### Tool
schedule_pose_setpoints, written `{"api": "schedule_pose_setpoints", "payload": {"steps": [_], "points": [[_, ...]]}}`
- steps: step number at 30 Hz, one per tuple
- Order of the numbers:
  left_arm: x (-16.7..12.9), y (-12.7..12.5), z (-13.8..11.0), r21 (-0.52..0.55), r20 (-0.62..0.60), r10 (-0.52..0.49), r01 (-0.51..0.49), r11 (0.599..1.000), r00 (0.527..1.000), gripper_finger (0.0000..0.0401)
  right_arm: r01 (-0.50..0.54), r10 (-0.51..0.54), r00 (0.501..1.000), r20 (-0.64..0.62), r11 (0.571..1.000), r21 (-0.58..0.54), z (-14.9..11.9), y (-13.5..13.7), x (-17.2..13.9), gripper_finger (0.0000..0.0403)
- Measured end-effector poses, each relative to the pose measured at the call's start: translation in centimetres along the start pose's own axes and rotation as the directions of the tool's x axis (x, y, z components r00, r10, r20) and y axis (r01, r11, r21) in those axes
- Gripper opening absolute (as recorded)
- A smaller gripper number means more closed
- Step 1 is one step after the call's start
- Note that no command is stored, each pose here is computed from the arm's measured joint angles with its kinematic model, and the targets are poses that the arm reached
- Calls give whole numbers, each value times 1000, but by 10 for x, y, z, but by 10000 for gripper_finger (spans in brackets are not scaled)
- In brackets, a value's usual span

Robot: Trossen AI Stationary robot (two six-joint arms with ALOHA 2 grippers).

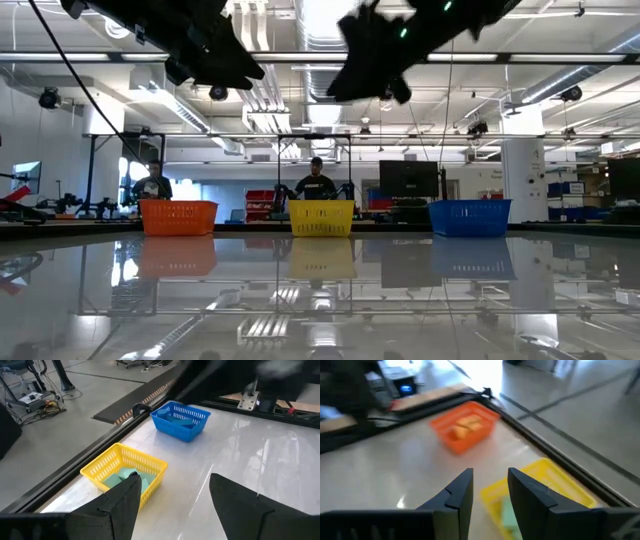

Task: Sort & place blocks by color
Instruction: Put the blue block into the blue bin

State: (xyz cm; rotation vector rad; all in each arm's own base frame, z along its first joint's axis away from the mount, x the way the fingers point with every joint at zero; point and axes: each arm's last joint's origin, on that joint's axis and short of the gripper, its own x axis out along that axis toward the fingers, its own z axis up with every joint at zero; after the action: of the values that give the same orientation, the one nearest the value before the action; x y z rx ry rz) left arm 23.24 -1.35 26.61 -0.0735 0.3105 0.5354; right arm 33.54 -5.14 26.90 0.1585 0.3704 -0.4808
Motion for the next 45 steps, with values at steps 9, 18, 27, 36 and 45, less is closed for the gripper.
{"api": "schedule_pose_setpoints", "payload": {"steps": [9, 18, 27, 36, 45], "points": [[-1, -1, 0, -18, -1, -10, 10, 1000, 1000, 219, -312, 321, 925, -204, 947, 76, -23, 60, -69, 63], [-1, -2, 0, -21, -1, -11, 11, 1000, 1000, 219, -275, 361, 851, -381, 925, 263, -45, 77, -91, 27], [-1, -2, 0, -15, -1, -12, 12, 1000, 1000, 219, 140, 348, 273, -897, 908, 395, -107, 84, -124, 9], [-1, -2, -1, -21, -2, -11, 11, 1000, 1000, 219, 346, 100, 56, -993, 931, 113, -148, 103, -161, 9], [-1, -2, -1, -14, -2, -11, 11, 1000, 1000, 219, -214, -23, 111, -994, 976, -46, -173, 122, -188, 76]]}}
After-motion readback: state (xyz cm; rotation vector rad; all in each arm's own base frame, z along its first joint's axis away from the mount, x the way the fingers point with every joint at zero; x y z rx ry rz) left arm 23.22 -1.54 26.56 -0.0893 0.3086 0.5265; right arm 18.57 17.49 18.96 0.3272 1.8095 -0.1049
